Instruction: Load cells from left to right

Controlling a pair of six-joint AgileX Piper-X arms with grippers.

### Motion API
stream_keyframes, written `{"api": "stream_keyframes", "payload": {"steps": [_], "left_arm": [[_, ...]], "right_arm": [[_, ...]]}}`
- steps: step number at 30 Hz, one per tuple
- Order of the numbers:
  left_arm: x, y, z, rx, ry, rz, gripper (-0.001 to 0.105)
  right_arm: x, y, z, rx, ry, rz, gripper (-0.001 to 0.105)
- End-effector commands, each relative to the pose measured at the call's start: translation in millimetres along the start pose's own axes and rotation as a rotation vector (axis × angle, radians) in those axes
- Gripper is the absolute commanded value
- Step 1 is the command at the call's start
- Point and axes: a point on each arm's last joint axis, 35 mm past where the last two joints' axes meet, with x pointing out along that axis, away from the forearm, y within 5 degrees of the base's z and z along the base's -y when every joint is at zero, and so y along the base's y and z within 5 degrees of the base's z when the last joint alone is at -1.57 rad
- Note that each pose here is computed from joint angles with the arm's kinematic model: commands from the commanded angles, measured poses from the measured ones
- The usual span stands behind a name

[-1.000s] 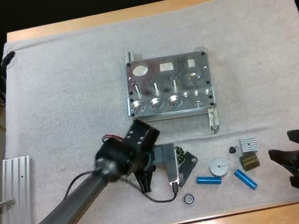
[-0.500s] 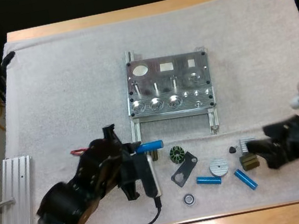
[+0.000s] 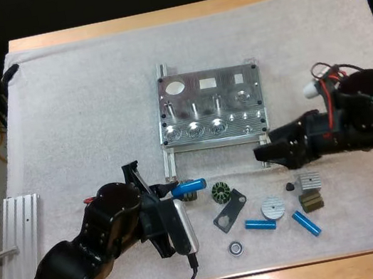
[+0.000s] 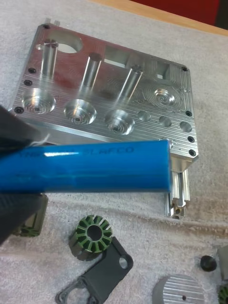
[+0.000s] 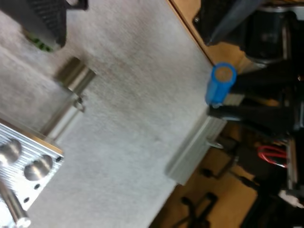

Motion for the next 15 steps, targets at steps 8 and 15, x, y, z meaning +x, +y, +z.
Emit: {"api": "stream_keyframes", "payload": {"steps": [8, 15], "left_arm": [[-2.0, -0.6, 1.6, -0.013, -0.015, -0.005, 0.000], [-2.0, -0.6, 1.6, -0.013, -0.015, -0.005, 0.000]], "right_arm": [[42.6, 17.7, 9.5, -0.104, 0.008, 0.062, 0.059], [82.9, 29.2, 6.1, -0.127, 0.054, 0.126, 0.054]]}}
